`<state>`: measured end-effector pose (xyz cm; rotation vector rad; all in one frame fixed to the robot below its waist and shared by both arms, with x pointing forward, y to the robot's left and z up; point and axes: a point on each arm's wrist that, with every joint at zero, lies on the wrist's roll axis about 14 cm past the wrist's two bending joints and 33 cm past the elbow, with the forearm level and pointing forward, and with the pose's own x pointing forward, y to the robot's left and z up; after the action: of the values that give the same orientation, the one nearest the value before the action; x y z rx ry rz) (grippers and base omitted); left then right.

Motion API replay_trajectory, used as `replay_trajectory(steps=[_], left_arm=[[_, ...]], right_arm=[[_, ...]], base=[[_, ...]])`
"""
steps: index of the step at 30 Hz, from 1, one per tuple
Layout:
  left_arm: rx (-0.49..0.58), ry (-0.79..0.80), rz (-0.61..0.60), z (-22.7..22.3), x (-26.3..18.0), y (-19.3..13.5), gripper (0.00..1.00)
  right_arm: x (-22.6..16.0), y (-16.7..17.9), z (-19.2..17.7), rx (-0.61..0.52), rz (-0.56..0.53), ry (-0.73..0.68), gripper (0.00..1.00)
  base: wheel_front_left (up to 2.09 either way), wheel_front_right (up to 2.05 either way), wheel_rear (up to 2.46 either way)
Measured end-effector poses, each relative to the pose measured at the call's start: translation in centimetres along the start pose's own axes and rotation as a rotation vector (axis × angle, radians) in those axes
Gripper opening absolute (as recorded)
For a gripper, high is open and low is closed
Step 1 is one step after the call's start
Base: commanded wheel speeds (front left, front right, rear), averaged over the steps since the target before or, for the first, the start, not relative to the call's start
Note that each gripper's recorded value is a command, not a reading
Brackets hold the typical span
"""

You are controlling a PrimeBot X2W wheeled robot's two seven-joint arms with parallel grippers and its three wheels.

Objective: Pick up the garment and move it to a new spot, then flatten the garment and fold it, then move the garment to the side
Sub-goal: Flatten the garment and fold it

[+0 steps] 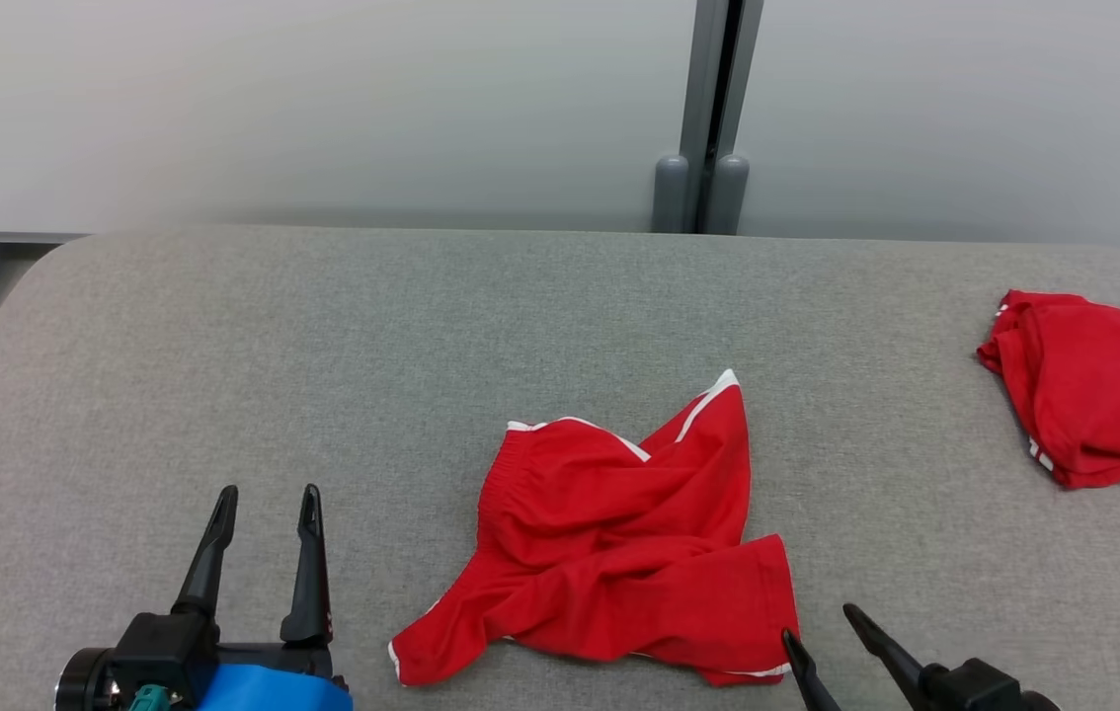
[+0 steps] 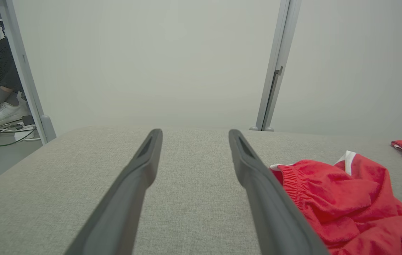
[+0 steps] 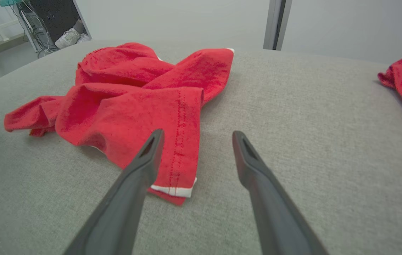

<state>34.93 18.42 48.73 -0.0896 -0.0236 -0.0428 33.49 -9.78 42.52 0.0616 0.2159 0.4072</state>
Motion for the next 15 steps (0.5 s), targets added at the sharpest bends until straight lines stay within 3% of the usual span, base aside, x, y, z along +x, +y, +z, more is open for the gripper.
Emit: replay_trajectory(steps=[9, 15], left_arm=[[0.002, 0.014, 0.022, -0.4, -0.1, 0.6, 1.0], [0.003, 0.022, 0.033, -0.6, 0.0, 1.0, 1.0]], right_arm=[[0.5, 2.0, -4.3, 0.025, 0.08, 0.138, 1.0], [1.3, 2.8, -4.9, 0.044, 0.11, 0.155, 1.0]], base=[[0.0, 0.0, 0.0], [0.0, 0.0, 0.0]])
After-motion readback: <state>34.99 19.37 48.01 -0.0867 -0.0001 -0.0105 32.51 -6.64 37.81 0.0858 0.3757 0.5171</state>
